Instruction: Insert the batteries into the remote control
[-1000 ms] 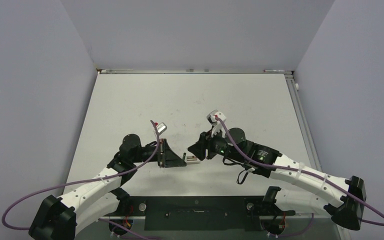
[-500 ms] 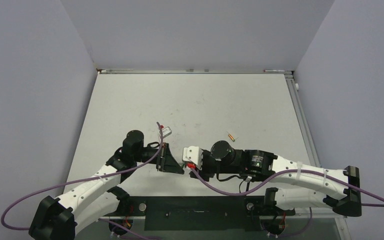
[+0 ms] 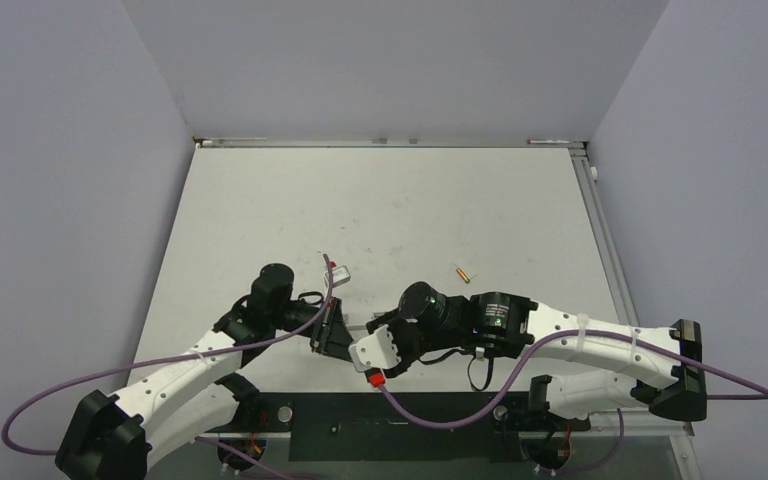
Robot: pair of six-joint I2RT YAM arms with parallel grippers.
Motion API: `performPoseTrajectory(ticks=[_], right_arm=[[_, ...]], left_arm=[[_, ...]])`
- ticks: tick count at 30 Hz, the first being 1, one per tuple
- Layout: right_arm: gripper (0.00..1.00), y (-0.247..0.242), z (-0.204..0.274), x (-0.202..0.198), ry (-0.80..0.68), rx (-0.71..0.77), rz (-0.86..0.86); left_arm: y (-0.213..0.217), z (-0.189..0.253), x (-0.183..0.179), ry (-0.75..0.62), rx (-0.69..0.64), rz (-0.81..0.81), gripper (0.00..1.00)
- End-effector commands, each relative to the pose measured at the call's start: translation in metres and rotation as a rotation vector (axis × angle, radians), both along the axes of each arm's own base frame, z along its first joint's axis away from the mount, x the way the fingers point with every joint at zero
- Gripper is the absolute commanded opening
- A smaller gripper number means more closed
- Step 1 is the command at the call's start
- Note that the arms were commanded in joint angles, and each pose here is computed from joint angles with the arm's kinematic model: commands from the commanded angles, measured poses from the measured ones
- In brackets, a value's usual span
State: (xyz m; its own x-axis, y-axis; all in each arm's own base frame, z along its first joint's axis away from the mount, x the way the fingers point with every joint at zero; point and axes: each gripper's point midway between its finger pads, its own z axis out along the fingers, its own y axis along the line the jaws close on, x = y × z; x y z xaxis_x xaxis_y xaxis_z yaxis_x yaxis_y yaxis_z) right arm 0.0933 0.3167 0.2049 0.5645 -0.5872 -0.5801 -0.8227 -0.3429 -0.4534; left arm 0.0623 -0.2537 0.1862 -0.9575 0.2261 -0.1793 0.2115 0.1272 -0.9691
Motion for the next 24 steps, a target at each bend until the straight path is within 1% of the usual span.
performPoseTrajectory(ticks=[1, 9, 17, 20, 24], right_arm=[[0.4, 0.016, 0.02, -0.009, -0.052, 0.03, 0.128], [0.37, 0.027, 0.009, -0.017, -0.059, -0.01, 0.178], [0.31, 0.034, 0.002, -0.023, -0.069, -0.038, 0.205], [0.26, 0.036, 0.0, -0.023, -0.075, -0.045, 0.207], [0.25, 0.036, -0.004, -0.023, -0.078, -0.064, 0.209]], left_arm=[[-0.002, 0.014, -0.004, -0.06, -0.041, -0.043, 0.0], [-0.002, 0.014, -0.007, -0.064, -0.037, -0.059, 0.0], [-0.003, 0.013, -0.01, -0.066, -0.035, -0.07, 0.0], [-0.003, 0.013, -0.011, -0.07, -0.036, -0.075, 0.0], [-0.004, 0.014, -0.012, -0.072, -0.038, -0.082, 0.0]])
